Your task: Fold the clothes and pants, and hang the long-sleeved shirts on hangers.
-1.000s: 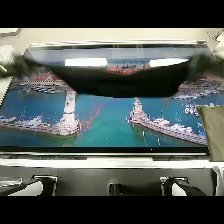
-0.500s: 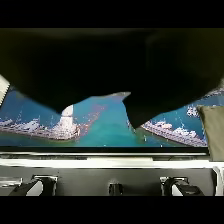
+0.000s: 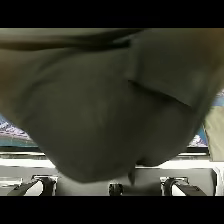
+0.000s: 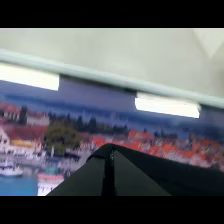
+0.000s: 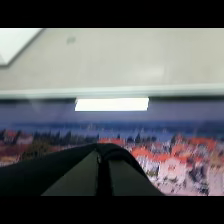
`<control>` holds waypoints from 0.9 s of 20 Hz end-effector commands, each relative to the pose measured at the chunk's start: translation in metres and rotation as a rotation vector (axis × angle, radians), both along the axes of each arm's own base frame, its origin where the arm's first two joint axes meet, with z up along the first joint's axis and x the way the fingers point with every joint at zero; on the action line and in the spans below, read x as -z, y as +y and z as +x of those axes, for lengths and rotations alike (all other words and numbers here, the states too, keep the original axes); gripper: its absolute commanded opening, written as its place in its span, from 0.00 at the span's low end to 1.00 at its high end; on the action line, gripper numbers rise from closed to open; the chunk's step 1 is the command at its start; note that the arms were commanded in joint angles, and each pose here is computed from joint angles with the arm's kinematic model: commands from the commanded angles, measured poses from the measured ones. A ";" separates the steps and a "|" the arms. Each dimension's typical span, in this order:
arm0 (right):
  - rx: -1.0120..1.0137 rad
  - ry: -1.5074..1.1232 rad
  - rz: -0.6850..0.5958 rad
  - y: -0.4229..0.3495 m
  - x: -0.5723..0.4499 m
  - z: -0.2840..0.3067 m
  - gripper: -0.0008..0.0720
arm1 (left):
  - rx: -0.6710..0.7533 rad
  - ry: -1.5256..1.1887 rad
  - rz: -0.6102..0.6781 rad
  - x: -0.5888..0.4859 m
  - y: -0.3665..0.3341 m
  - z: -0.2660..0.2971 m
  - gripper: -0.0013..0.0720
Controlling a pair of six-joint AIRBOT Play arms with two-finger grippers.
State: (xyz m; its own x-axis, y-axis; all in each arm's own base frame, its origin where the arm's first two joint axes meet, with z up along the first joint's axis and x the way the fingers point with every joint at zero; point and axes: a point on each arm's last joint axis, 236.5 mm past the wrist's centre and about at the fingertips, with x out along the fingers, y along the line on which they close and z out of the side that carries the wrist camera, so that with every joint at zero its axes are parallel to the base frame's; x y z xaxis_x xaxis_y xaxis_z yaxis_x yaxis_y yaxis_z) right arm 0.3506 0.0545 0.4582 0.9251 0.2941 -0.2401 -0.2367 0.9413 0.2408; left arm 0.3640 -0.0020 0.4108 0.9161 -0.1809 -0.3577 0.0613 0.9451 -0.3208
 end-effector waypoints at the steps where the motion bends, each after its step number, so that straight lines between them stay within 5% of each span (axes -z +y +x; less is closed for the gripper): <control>1: -0.072 0.246 0.101 0.010 0.091 0.094 0.05 | 0.076 0.257 -0.009 0.110 0.007 0.092 0.04; 10: -0.014 0.564 0.164 -0.017 0.386 0.265 0.05 | 0.133 0.544 -0.065 0.416 -0.040 0.258 0.04; 18: -0.038 0.706 0.037 -0.027 0.440 0.247 0.05 | 0.234 0.686 -0.051 0.413 -0.064 0.221 0.04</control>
State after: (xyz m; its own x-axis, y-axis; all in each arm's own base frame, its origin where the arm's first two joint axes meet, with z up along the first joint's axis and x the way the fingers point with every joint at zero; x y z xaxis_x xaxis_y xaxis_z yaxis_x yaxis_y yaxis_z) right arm 0.6129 0.0341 0.0358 0.6085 0.3704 -0.7018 -0.0467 0.8996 0.4343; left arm 0.6103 -0.0578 0.0016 0.5239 -0.3509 -0.7761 0.0150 0.9149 -0.4035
